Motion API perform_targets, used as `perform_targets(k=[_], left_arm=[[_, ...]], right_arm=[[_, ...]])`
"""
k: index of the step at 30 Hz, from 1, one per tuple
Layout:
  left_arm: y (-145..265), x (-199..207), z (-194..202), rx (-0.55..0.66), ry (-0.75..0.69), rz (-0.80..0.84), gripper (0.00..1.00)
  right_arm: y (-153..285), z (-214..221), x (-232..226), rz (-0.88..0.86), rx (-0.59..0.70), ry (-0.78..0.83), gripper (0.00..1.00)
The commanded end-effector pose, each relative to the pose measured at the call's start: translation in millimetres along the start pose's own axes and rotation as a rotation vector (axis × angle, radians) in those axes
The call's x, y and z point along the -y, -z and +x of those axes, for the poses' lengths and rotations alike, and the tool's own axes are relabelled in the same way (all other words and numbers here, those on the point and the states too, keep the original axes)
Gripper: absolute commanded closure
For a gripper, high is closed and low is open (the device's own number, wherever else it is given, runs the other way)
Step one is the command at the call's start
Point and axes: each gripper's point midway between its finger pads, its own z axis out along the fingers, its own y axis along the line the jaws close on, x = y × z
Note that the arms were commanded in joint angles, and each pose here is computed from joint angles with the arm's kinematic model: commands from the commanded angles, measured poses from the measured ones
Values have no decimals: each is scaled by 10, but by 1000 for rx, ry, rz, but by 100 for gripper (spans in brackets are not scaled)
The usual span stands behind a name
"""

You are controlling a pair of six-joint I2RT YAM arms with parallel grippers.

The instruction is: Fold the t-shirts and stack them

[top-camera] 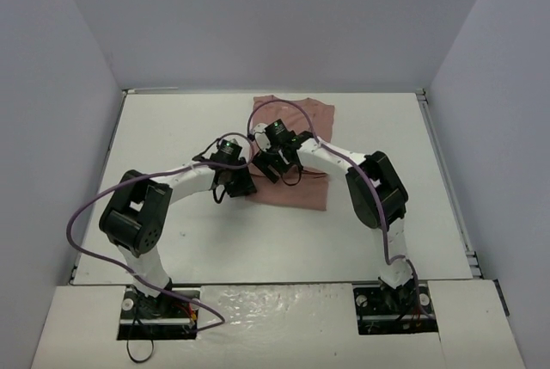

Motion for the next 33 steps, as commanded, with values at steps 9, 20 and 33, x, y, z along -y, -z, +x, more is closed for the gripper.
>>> perform_targets(k=[9,20,33], left_arm=[[8,-797,673,-209,-69,-244,69],[11,-799,692,-223,-94,-245,69],[757,42,-266,35,-320,-106,69]], right_arm=[[-39,43,802,265,-49,-21,23],[522,-855,1541,482,158,-102,23],[1470,-665,1215,150,377,-572,42]])
